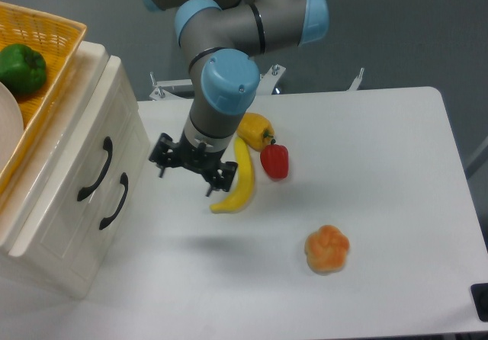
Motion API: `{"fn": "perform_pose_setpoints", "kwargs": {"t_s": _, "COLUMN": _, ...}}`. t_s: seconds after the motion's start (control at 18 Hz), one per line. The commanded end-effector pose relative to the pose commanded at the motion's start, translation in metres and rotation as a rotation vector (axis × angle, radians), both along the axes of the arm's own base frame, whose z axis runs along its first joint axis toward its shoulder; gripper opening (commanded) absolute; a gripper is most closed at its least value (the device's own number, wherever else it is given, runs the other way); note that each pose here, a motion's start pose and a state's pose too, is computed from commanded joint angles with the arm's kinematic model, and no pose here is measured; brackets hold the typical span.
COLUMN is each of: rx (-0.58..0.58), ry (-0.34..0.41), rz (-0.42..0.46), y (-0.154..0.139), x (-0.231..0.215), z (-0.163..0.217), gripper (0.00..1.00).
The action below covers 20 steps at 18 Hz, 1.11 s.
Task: Slide open the top white drawer
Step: 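Lower the gripper to the black handle of the upper drawer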
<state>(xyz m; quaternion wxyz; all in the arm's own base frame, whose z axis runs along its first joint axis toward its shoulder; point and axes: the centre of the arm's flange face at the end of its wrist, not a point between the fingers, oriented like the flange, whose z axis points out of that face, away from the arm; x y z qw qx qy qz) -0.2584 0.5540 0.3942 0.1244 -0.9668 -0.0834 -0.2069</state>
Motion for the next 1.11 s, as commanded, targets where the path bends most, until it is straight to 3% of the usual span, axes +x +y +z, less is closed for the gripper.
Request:
{"fn": "perform_pose_setpoints", "kwargs": {"t_s": 0.44, "rx": -0.013, "ry": -0.041, "rz": -0.050, "y": 0.020, "x": 0.045, "z": -0.009, "gripper": 1.00}}
{"fn": "perform_pose_setpoints", "kwargs": {"t_s": 1.11, "rx": -0.016, "ry": -0.077, "rz": -0.066, "y": 0.030, "x": 0.058, "z": -0.023, "gripper": 1.00}}
